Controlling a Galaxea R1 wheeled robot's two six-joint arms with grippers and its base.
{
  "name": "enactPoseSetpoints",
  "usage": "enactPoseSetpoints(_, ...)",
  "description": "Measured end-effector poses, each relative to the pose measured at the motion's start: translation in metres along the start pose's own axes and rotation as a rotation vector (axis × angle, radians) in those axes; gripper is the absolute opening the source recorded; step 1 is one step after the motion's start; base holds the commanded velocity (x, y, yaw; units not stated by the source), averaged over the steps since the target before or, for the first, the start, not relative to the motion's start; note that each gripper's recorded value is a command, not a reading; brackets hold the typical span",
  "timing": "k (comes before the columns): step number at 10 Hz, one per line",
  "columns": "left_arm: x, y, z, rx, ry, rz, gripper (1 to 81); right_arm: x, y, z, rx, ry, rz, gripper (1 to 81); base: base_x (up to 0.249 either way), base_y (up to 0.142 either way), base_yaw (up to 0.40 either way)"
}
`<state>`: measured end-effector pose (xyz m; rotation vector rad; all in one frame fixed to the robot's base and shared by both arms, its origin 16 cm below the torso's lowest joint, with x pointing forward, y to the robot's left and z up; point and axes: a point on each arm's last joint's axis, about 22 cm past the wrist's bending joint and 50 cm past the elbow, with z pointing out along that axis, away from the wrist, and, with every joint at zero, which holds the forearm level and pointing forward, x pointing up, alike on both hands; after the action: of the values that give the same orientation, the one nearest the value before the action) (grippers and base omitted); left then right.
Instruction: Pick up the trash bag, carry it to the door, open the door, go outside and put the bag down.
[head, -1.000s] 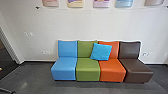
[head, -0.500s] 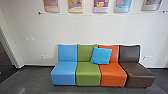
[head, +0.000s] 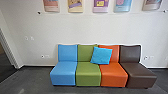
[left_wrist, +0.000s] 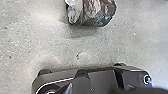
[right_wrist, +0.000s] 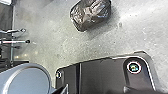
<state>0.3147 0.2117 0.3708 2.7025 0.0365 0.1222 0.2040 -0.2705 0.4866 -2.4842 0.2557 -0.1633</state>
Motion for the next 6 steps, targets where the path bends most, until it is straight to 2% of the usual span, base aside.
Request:
enactPoseSetpoints(2,-0.004,-0.007,0.020,-0.002,-0.033,-0.013,81.1,0.004,0.010,0.012,-0.008,-0.021,0.019,81.1,0.000,0.000,0.000)
enactPoseSetpoints(4,0.002,-0.012,0.040,-0.003,-0.050,-0.021,81.1,0.008,0.017,0.027,-0.006,-0.041,0.033,81.1,0.000,0.000,0.000)
enactPoseSetpoints(6,0.019,-0.012,0.051,-0.008,-0.044,-0.013,81.1,0.029,0.017,0.034,0.005,-0.024,0.026,81.1,0.000,0.000,0.000)
